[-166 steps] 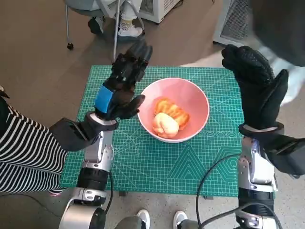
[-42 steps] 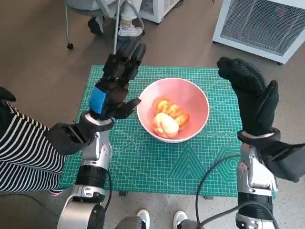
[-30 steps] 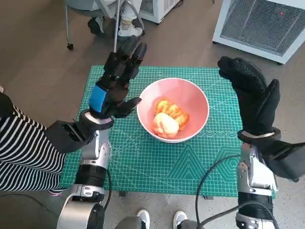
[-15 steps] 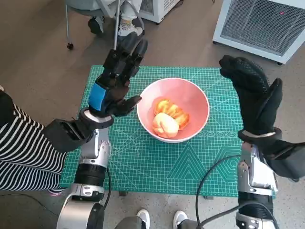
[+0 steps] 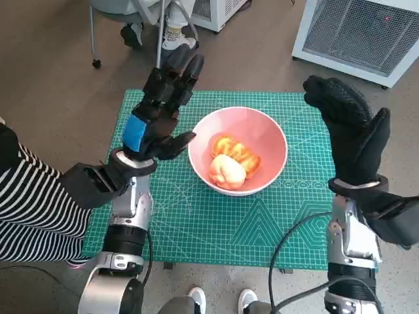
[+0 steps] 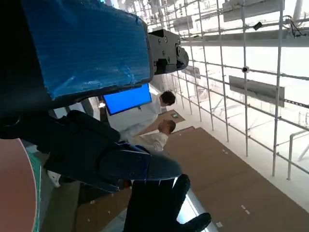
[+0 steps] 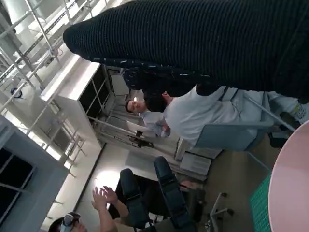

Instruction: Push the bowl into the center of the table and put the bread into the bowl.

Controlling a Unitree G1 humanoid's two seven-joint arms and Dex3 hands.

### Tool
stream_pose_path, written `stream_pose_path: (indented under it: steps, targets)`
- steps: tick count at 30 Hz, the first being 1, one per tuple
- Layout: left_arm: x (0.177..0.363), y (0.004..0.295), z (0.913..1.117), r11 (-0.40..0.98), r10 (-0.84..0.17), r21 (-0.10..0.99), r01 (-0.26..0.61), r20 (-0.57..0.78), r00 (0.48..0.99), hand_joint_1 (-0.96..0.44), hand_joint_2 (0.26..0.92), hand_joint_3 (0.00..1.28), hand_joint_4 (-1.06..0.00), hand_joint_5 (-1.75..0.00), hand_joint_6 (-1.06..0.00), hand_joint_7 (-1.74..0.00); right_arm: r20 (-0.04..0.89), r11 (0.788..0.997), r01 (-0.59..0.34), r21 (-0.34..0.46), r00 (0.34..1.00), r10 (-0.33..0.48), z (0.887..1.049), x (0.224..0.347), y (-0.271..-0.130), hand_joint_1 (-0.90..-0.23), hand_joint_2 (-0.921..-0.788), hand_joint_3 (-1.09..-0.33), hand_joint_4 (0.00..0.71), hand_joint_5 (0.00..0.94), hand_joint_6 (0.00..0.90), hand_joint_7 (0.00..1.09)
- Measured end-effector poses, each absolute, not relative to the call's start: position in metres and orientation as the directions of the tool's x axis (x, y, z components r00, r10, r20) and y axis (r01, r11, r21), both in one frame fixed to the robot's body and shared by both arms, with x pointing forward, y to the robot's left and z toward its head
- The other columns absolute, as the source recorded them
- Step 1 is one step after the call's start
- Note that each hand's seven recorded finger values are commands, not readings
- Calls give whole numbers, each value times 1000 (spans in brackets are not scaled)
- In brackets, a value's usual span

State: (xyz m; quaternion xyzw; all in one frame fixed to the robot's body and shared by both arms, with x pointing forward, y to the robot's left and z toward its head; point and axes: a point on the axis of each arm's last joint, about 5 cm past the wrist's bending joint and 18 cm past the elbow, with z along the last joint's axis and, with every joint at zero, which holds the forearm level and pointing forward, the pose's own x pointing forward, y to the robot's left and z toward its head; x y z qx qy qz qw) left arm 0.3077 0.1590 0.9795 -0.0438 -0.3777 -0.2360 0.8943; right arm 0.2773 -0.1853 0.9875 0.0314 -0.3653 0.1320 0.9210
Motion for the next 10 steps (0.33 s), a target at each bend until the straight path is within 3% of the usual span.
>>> stream_pose_path:
  steps: [10]
  targets:
    - [307,159,979,888,-383,101,449,701,601,-622,921,308,-48,-1,1,-238,681,963,-268,-39,698,222,988,277,-185,-670,-921,-698,176,1,140,357]
